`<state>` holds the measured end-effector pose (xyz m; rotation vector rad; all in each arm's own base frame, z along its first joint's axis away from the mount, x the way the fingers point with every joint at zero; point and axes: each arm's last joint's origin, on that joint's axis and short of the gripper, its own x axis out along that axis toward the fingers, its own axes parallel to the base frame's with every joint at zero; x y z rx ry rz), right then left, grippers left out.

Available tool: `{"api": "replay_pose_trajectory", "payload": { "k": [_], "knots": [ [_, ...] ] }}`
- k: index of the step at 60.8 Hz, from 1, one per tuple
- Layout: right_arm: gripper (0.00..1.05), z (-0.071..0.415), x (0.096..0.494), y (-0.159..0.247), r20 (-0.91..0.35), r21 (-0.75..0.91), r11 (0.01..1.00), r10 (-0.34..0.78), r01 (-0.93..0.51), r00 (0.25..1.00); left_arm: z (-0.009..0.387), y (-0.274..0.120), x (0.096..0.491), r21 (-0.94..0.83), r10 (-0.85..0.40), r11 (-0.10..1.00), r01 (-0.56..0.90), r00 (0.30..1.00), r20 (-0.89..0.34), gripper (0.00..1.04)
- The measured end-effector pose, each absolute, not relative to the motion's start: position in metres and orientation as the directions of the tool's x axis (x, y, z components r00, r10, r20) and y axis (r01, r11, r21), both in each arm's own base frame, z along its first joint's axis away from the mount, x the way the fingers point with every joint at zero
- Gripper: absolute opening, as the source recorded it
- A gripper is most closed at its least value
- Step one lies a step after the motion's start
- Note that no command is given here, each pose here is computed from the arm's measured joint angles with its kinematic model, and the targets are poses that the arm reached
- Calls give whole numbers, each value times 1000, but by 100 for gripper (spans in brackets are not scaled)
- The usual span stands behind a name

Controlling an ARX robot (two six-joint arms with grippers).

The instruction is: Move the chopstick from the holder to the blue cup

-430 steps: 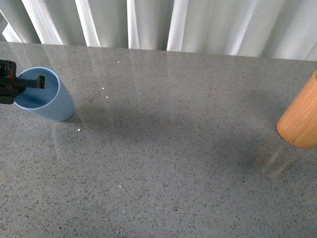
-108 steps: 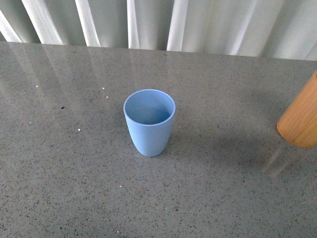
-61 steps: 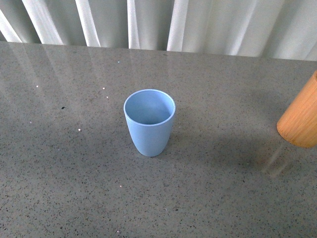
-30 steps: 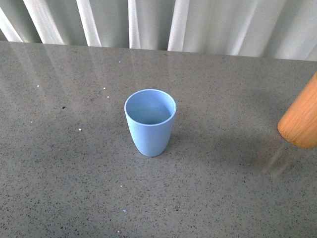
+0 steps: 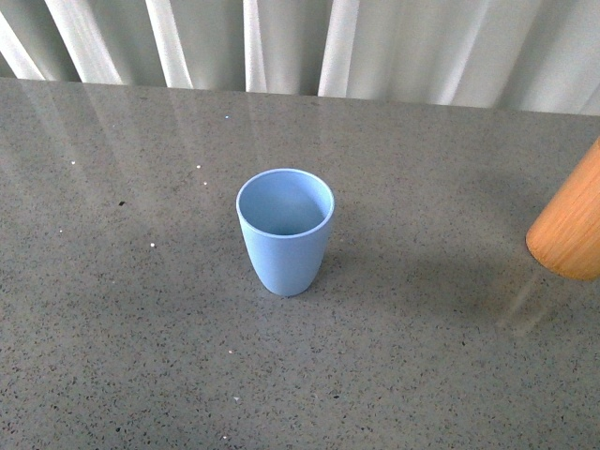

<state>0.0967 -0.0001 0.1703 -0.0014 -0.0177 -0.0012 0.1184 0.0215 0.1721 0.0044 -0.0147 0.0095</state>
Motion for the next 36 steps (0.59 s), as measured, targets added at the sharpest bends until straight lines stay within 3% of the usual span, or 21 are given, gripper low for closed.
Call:
{"api": "replay_pose_trajectory", "payload": {
  "k": [36],
  "knots": [
    [95,170,97,0,18,-1,1000,-1,1,1000,168,0,101,-2,1,1000,-1,1000,-14,4]
  ]
}}
